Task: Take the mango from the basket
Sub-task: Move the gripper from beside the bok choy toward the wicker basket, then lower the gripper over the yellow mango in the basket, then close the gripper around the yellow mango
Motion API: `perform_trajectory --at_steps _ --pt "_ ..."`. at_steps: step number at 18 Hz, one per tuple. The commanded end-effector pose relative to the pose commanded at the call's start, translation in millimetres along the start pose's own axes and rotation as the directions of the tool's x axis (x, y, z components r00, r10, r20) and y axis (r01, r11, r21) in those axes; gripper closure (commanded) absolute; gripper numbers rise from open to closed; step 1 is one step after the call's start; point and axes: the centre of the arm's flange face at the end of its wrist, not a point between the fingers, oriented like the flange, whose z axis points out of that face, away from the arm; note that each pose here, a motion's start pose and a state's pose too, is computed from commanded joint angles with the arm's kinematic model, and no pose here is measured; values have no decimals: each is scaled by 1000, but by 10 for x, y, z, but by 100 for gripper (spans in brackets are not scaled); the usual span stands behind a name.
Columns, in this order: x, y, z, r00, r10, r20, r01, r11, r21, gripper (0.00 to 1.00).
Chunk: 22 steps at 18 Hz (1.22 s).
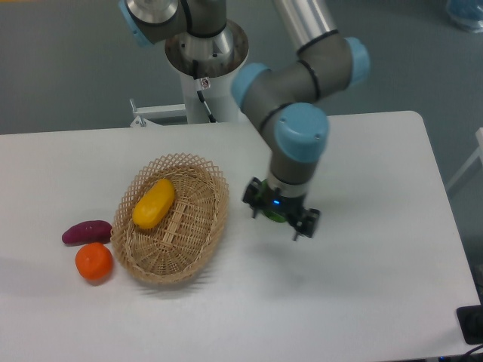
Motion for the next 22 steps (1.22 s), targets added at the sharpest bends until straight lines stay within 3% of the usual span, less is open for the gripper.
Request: perform_trajectory --at_steps 4,11,17,22 --pt "530 -162 28 998 57 -25 -57 998 -2 0" --pt "1291 -607 384 997 31 -76 -34 999 -37 0" --pt "1639 -673 727 989 70 -132 -82 993 -84 0" --pt "1629 -724 837 990 63 -124 -73 994 -79 0"
